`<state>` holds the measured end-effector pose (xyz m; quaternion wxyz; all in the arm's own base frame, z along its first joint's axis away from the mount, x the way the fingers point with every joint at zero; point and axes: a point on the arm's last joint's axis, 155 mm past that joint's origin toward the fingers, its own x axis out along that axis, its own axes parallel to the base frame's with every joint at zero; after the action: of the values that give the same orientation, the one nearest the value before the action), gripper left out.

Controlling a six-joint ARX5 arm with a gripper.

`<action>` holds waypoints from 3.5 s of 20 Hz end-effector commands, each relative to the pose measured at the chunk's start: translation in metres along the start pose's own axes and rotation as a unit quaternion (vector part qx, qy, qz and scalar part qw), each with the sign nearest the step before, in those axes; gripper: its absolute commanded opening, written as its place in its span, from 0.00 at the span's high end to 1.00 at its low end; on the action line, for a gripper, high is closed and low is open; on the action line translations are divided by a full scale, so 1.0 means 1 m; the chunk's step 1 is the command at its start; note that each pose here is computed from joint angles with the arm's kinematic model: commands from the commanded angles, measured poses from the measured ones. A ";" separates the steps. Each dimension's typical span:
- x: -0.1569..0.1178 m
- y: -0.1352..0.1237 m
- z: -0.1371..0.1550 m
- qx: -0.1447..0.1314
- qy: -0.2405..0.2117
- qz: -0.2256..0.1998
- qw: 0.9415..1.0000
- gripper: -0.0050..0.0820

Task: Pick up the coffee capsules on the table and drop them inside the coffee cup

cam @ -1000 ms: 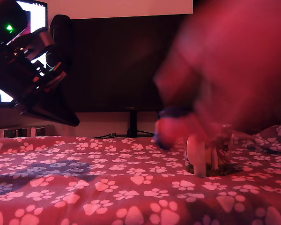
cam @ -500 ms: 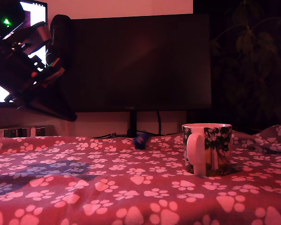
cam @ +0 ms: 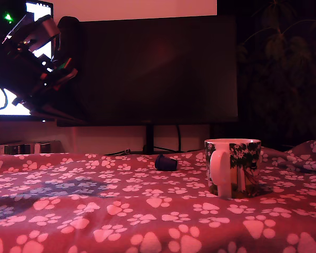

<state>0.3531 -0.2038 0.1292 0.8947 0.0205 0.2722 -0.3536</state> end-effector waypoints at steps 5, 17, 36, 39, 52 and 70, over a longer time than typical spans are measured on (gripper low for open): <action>-0.002 -0.005 0.001 0.007 -0.007 -0.005 1.000 0.96; 0.001 -0.021 0.014 0.035 -0.030 -0.027 0.999 0.12; 0.032 -0.020 0.007 0.046 -0.039 -0.028 0.998 0.12; 0.043 -0.020 0.015 0.059 -0.068 -0.026 0.996 0.12; 0.070 -0.019 0.032 0.036 -0.144 -0.021 0.989 0.12; 0.104 -0.027 0.035 0.025 -0.164 -0.006 0.986 0.12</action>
<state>0.4135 -0.2903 0.1071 0.9247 -0.0152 0.1207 -0.3608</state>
